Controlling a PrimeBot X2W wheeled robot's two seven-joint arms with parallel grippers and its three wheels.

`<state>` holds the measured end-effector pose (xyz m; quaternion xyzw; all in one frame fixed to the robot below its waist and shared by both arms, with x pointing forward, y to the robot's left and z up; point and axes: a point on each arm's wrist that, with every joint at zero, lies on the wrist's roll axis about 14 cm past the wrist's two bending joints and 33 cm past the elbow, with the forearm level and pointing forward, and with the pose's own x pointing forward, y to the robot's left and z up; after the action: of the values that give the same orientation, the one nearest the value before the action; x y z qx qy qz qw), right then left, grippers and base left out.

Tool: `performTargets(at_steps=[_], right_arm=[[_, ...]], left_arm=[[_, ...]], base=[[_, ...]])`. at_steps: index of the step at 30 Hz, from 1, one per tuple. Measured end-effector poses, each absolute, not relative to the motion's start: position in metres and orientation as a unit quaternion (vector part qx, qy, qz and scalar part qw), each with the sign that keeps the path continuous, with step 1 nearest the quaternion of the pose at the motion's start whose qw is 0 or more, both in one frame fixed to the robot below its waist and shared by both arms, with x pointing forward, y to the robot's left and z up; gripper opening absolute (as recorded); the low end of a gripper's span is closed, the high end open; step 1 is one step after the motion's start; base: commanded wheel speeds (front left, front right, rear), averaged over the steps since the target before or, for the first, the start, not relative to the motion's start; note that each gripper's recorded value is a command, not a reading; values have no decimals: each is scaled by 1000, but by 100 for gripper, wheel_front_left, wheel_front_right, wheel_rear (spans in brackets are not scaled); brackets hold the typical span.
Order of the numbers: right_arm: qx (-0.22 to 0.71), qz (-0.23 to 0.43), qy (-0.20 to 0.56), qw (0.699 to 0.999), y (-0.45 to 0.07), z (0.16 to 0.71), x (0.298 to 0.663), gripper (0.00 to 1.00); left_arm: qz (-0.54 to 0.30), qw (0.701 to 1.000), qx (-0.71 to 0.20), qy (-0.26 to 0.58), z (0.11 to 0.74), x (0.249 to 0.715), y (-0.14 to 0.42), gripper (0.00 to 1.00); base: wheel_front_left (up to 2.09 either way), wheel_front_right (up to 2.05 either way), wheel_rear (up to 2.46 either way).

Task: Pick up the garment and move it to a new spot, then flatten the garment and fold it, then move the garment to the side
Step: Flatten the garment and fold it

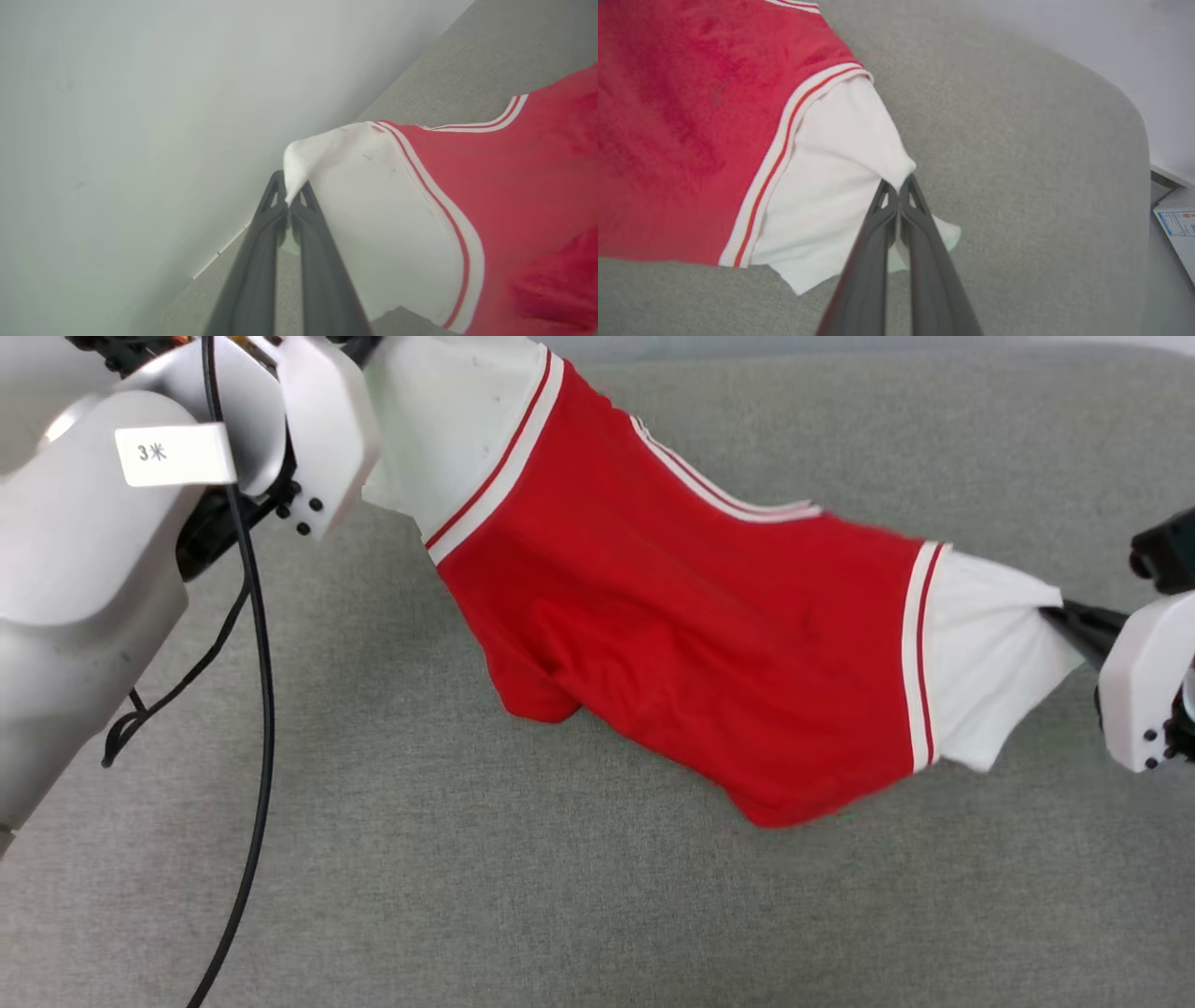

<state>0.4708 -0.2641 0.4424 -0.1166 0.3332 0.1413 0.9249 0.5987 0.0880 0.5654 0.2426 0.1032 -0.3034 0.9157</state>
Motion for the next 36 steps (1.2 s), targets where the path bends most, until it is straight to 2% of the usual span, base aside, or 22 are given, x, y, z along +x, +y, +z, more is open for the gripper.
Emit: performTargets(at_steps=[7,14,23,30,36], right_arm=[[-118,137,202,963,-260,524,487,0],[-124,149,59,979,-237,620,496,0],[-118,169,-91,974,-199,715,495,0],[-125,160,-159,966,-190,763,502,0],[-130,152,-187,962,-183,786,522,0]], left_arm=[[-309,917,250,10,632,574,77,0],[-297,919,242,-89,705,543,75,0],[-259,916,233,-199,789,515,89,0],[-232,917,215,-244,827,520,103,0],[-217,918,203,-263,844,535,113,0]], base=[[0,0,0],[0,0,0],[0,0,0],[0,0,0],[0,0,0]])
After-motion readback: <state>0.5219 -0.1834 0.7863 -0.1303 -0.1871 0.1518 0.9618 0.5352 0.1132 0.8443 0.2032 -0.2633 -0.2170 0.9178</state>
